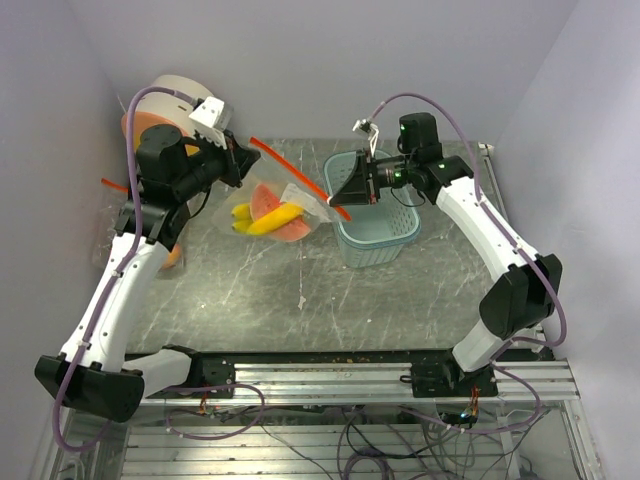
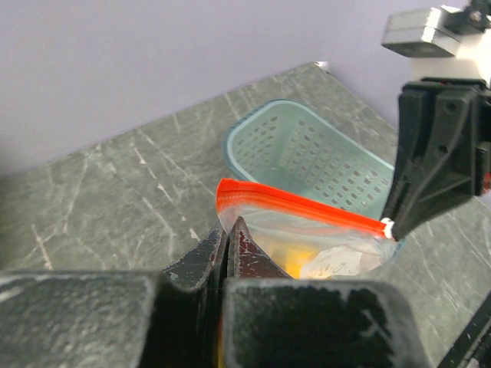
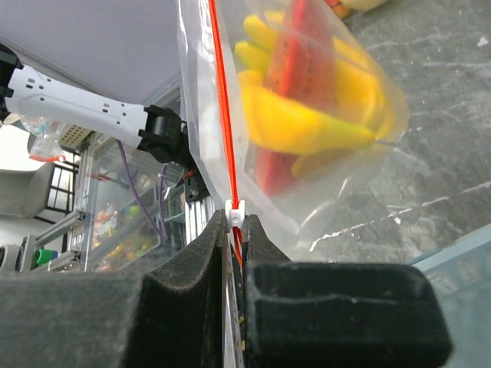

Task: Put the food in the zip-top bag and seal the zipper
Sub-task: Zip the zipper food storage bag.

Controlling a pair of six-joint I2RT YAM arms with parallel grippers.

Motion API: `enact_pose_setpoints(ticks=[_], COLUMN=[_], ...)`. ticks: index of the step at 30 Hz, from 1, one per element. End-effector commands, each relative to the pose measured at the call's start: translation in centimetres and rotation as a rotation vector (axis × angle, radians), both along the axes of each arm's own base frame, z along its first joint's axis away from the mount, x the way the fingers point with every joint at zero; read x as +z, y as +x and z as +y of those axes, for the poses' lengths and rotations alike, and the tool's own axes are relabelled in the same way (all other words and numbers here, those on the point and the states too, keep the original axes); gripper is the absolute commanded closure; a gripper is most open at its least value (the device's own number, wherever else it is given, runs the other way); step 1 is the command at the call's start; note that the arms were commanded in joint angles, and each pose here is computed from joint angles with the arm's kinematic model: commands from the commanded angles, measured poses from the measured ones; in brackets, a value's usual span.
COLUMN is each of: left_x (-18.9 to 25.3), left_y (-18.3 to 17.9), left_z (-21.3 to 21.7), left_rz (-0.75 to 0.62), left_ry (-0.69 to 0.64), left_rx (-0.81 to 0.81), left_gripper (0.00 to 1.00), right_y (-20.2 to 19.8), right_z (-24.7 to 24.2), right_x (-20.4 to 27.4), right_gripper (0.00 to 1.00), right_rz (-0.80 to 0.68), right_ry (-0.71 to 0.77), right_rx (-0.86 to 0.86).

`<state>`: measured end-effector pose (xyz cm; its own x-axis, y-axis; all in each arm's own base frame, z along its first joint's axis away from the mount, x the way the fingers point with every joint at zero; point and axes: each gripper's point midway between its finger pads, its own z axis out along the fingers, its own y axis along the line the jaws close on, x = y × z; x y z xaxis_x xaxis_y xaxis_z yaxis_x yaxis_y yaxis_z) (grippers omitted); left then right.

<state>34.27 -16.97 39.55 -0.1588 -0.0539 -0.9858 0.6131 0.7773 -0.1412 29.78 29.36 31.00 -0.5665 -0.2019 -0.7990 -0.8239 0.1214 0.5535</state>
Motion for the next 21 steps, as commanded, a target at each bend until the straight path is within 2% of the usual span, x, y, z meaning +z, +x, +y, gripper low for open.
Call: enact_pose_setpoints(ticks=[1, 9, 14, 15, 16, 17, 18, 19, 21], left_x=[4.4, 4.5, 4.4, 4.3, 4.1, 3.8, 3.4, 3.2, 2.3], left_y=[1.3, 1.6, 1.6, 1.7, 1.8, 2.0, 2.3, 2.6, 3.3], left_z=[4.0, 4.6, 4.6, 4.7, 4.8, 4.9, 5.0, 5.2, 5.7], left_rz=[-0.148, -0.148, -0.15, -0.15, -0.149, -0.143, -0.134, -0.13, -0.107], left_ry=[0.004, 0.004, -0.008, -0.01, -0.012, -0.016, -0.024, -0.042, -0.085], left_rx=[0.205, 0.242, 0.245, 0.252, 0.258, 0.267, 0.28, 0.3, 0.348], left_gripper=[0.93, 0.93, 0.93, 0.93, 0.93, 0.93, 0.93, 0.93, 0.93], right_y=[-0.3, 0.5, 1.6, 2.1, 2.8, 3.4, 4.4, 5.3, 7.0], right_z=[-1.6, -2.5, -2.4, -2.5, -2.5, -2.6, -2.8, -2.9, -3.5], right_x=[-1.5, -4.3, -4.2, -4.1, -3.9, -3.6, -2.9, -2.3, -1.4], right_gripper=[1.0, 1.0, 1.0, 0.94, 0.83, 0.65, 0.27, 0.03, 0.0], right_rz=[0.02, 0.058, 0.05, 0.053, 0.05, 0.05, 0.031, 0.018, -0.002], right_ry=[-0.052, -0.116, -0.136, -0.147, -0.162, -0.179, -0.189, -0.2, -0.229], right_rx=[-0.046, -0.09, -0.126, -0.15, -0.18, -0.208, -0.248, -0.286, -0.381])
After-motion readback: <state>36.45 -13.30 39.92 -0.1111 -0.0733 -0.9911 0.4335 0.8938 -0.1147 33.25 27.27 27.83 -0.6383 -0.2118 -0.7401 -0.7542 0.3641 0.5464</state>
